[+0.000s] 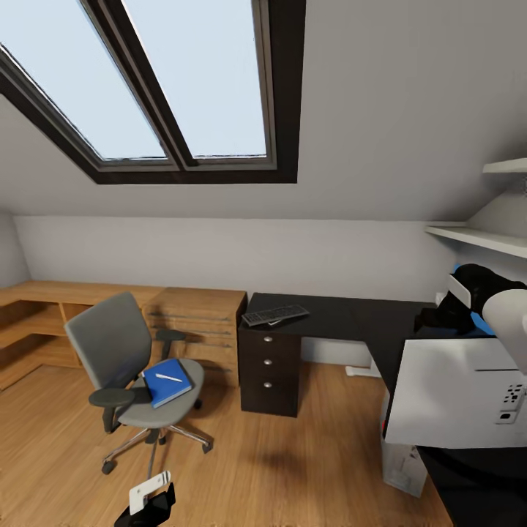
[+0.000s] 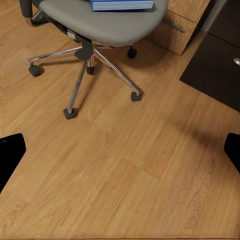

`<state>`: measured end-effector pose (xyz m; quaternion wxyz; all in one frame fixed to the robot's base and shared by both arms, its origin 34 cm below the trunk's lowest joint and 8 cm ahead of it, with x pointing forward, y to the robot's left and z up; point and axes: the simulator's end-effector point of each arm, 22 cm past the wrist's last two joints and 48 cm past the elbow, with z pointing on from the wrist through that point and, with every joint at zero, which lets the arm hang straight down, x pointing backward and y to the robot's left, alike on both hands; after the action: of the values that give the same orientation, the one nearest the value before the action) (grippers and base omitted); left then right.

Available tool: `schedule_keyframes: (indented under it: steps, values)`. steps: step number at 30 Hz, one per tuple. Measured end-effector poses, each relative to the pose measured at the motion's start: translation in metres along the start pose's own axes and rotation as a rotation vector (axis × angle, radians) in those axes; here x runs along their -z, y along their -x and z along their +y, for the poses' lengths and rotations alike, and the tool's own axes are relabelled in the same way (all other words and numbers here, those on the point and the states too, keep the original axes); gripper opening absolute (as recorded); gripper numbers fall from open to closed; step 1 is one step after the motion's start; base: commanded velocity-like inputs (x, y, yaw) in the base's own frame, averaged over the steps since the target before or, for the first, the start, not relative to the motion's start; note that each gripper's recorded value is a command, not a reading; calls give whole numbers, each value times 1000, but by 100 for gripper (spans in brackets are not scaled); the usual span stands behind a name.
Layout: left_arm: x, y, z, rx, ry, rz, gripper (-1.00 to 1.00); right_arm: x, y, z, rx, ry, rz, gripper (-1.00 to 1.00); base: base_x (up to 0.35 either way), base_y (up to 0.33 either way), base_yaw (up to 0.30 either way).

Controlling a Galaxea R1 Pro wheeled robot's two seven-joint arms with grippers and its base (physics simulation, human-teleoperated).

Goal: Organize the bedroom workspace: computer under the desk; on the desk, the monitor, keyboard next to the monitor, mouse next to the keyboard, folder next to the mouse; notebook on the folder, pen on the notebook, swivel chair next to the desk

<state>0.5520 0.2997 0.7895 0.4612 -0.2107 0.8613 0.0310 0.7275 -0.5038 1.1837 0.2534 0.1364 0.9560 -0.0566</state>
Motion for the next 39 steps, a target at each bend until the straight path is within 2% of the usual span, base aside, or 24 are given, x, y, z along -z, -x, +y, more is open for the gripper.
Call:
schedule_keyframes:
  steps: [39]
  values:
    - [1, 0, 0, 0, -1, -1, 100, 1, 0, -1, 3, -5, -3, 100, -142, -1, 0]
